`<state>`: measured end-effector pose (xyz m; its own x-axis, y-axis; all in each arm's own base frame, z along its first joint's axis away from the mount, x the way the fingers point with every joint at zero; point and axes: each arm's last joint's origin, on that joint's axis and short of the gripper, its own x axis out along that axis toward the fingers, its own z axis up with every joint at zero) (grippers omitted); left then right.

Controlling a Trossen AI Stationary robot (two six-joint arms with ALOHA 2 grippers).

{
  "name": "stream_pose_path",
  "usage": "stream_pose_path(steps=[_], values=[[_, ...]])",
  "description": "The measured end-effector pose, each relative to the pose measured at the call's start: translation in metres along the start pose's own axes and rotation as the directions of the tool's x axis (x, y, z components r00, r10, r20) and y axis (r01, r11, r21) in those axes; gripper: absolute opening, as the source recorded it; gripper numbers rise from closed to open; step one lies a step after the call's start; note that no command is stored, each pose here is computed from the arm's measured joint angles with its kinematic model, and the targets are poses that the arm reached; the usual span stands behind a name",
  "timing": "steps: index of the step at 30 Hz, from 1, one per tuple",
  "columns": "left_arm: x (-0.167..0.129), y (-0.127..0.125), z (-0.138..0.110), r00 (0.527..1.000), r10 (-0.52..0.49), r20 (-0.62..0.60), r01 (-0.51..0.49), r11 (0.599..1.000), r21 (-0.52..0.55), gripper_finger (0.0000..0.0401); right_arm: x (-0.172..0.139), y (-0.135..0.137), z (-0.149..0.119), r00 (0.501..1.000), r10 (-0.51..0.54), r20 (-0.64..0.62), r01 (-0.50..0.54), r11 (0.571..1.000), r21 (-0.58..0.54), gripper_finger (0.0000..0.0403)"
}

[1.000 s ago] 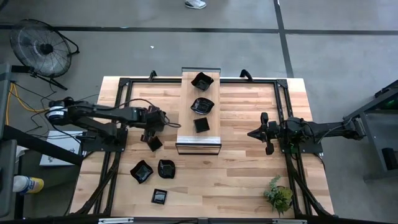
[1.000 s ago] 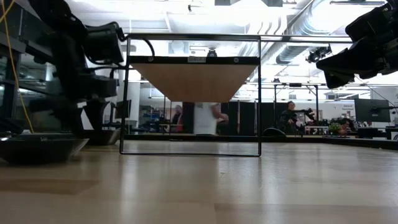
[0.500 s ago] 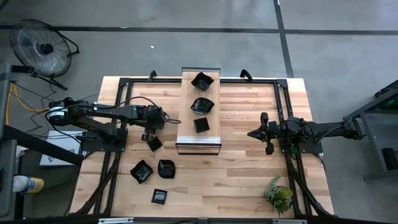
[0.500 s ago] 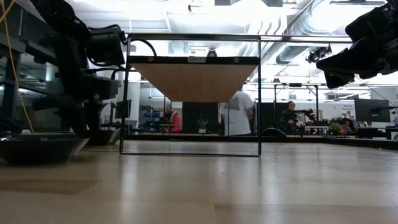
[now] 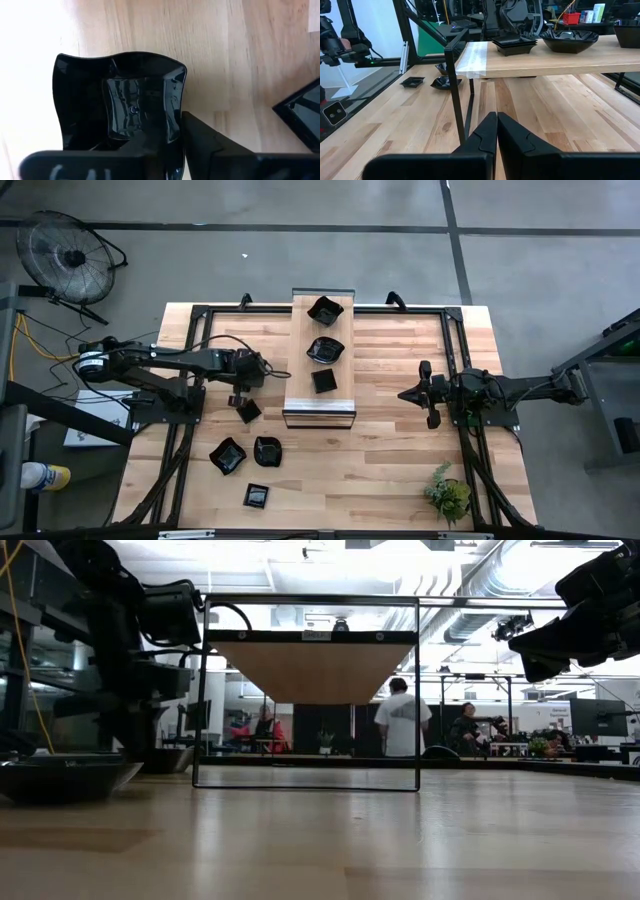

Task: Pick & Place Mini shaped plates
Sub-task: Stack the distorted square plate on top of the stacked distorted square plates on the shelf

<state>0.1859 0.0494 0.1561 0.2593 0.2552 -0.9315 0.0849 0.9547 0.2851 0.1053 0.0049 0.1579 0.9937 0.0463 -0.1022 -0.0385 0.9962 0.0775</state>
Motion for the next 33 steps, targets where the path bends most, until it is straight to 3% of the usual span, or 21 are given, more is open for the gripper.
stream_pose_path(steps=[7, 16, 25, 33], values=[[0.000, 0.000, 0.000, 1.000, 0.003, 0.002, -0.003, 1.000, -0.001, 0.0007, 0.000, 0.000, 0.000, 1.000, 0.000, 0.000, 0.000, 1.000, 0.000, 0.0009], [-0.004, 0.002, 0.002, 1.000, 0.018, 0.002, -0.018, 0.999, -0.028, 0.0002, 0.000, 0.000, 0.000, 1.000, 0.000, 0.000, 0.000, 1.000, 0.000, 0.0005], [-0.043, 0.023, 0.007, 0.992, 0.127, -0.021, -0.128, 0.987, -0.095, 0.0001, 0.000, 0.000, 0.000, 1.000, 0.000, 0.000, 0.000, 1.000, 0.000, 0.0008], [-0.088, 0.051, 0.016, 0.971, 0.222, 0.083, -0.209, 0.968, -0.141, 0.0000, 0.000, 0.000, 0.000, 1.000, 0.000, 0.000, 0.000, 1.000, 0.000, 0.0006]])
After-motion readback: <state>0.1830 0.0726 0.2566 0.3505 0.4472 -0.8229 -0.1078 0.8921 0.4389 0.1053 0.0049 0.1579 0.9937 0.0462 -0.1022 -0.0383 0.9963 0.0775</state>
